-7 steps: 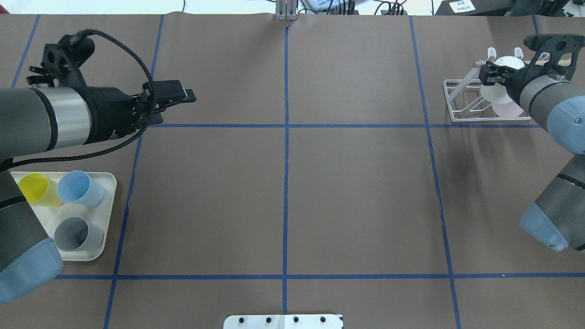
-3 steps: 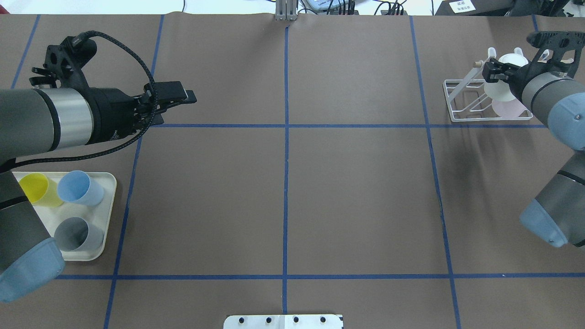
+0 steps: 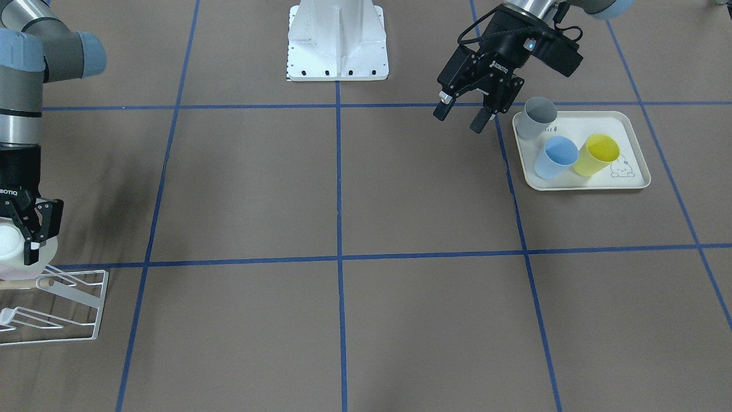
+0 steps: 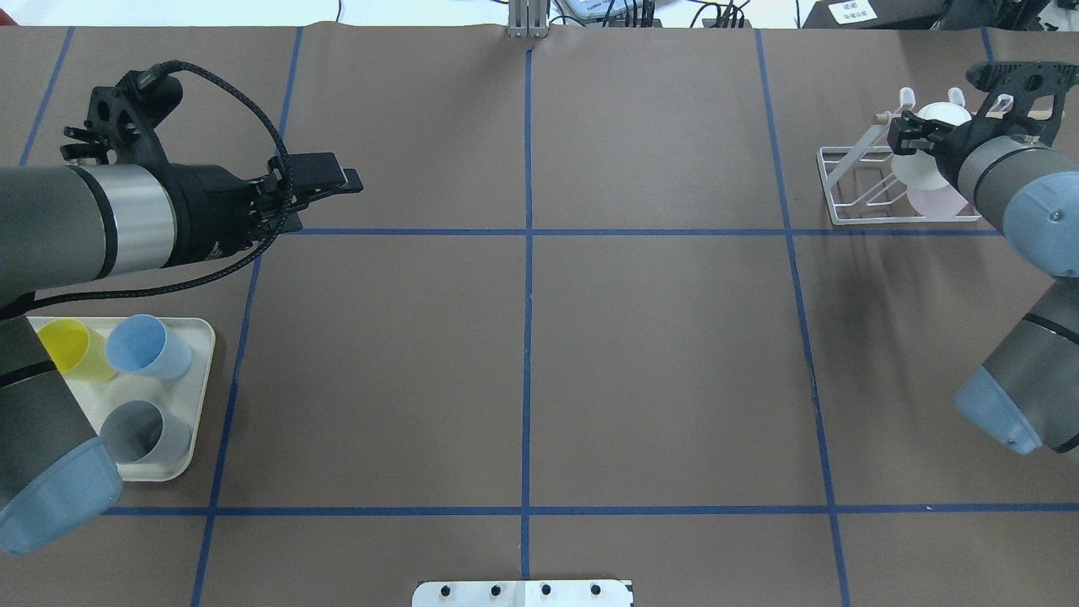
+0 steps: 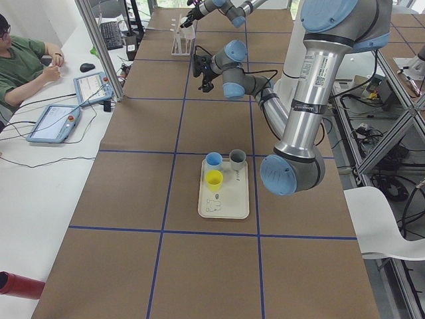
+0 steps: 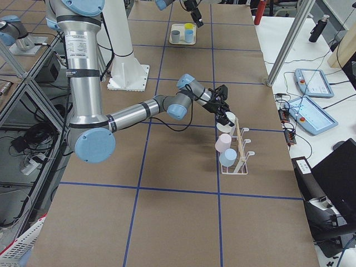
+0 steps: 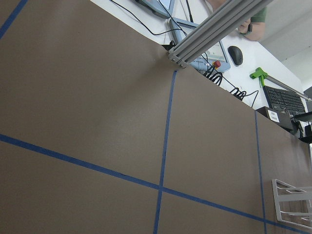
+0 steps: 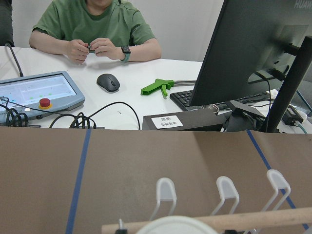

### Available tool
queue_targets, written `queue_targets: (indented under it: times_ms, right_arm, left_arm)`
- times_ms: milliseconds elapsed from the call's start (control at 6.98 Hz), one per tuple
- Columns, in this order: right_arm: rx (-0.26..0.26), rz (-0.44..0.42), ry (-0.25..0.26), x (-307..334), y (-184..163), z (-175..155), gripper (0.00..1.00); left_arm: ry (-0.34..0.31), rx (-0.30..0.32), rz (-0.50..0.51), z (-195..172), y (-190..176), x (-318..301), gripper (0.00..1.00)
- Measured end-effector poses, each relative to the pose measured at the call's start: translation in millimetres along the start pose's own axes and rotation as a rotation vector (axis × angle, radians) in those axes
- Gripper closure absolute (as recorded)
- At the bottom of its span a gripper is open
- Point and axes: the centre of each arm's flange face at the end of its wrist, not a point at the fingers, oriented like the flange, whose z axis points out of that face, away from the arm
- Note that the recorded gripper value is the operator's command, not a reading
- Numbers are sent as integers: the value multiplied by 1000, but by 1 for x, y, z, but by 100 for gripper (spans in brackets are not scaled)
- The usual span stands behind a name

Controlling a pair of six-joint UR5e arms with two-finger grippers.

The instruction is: Transfer IKEA cup to right arm and place on rack

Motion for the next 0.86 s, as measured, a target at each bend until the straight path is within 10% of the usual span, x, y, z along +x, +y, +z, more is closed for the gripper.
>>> queue_targets:
  times_ms: [287, 573, 860]
  right_arm:
    - [-11, -6, 10, 2, 5, 6, 84]
    - [-17, -10, 14, 3, 8, 9, 18]
    - [-13, -6, 2, -4, 4, 9, 1]
  left_arm:
    - [0, 0, 0, 0, 0, -1, 0]
    - [2, 1, 0, 0, 0, -1, 0]
    - [4, 1, 1, -1, -1, 0, 0]
